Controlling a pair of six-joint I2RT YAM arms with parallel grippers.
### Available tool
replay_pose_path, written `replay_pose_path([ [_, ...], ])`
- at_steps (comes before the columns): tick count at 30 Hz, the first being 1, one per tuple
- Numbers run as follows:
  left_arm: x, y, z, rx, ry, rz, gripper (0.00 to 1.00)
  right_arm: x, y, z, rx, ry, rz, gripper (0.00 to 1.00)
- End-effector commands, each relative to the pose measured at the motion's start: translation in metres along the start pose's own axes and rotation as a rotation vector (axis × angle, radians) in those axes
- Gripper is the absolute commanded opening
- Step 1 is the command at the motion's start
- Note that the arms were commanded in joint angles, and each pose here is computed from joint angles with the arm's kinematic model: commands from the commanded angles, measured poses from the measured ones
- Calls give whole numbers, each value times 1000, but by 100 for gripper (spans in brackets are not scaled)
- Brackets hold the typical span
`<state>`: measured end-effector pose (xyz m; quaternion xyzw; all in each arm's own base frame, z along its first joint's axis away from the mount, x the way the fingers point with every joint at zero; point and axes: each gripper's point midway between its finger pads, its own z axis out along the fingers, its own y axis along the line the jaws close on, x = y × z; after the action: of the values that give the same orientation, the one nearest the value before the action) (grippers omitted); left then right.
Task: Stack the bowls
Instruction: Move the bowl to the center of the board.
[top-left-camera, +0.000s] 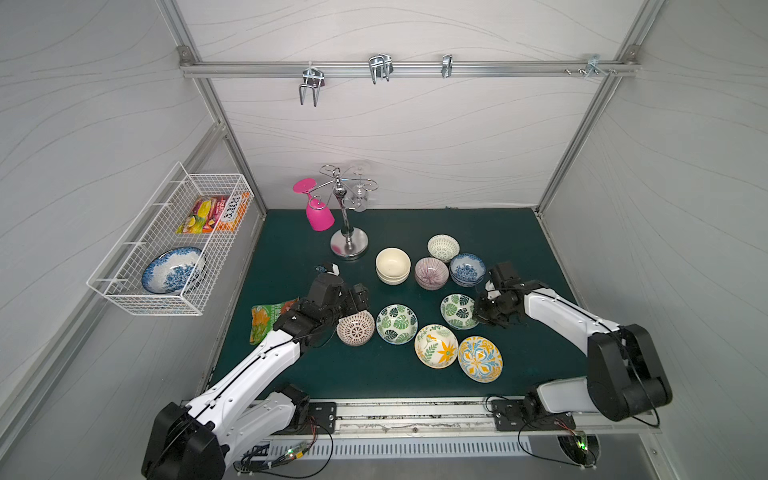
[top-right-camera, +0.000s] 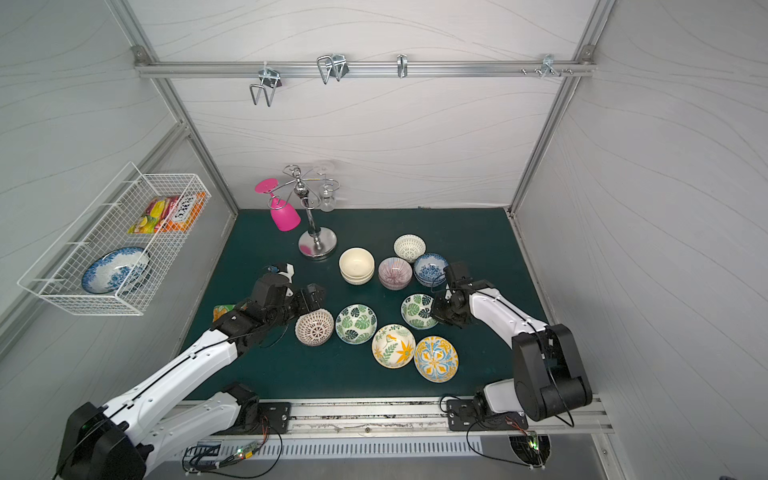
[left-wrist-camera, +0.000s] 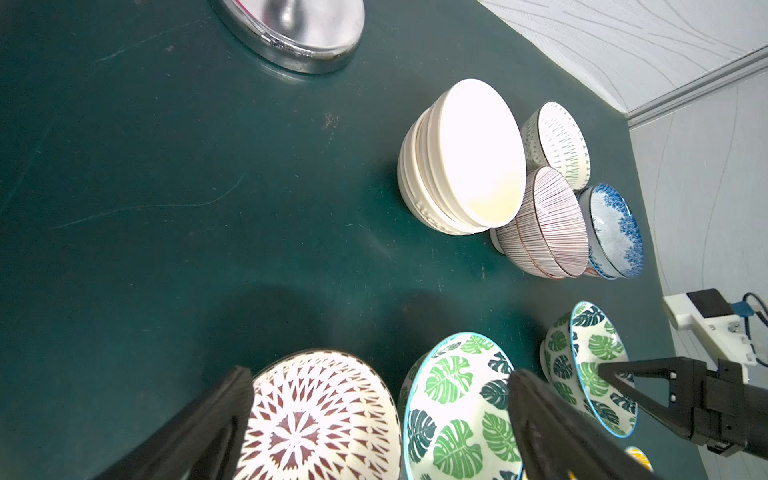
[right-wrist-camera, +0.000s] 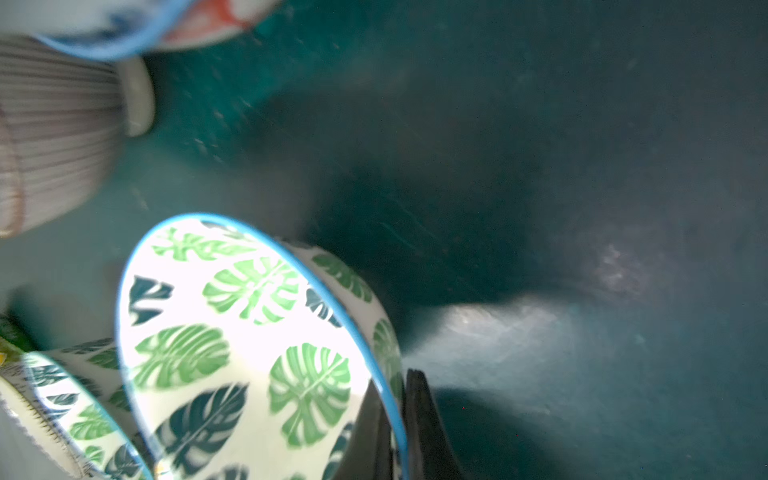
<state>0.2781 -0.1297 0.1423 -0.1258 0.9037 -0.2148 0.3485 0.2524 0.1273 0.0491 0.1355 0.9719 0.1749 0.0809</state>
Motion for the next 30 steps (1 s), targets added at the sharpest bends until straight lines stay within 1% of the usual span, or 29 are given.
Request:
replay_pose_path([
  [1, -11, -8, -2, 27, -34, 2, 100, -8, 6, 0, -2, -13, -8, 0],
  [11, -11, -8, -1, 27, -33, 3, 100, -23, 19, 2, -15, -51, -2, 0],
  [18, -12, -9, -1, 29, -34, 3, 100, -29, 26, 13, 3, -67, -22, 0],
  [23, -11, -8, -2, 30, -35, 3, 100, -32, 22, 15, 38, -85, -26, 0],
  [25, -11, -8, -2, 29, -34, 3, 100, -32, 21, 13, 46, -96, -31, 7],
  [29, -11, -9, -2, 32, -34, 3, 100, -31, 21, 8, 51, -99, -48, 39],
  [30, -11, -9, -2, 32, -34, 3, 100, -31, 21, 6, 50, -101, -51, 45],
])
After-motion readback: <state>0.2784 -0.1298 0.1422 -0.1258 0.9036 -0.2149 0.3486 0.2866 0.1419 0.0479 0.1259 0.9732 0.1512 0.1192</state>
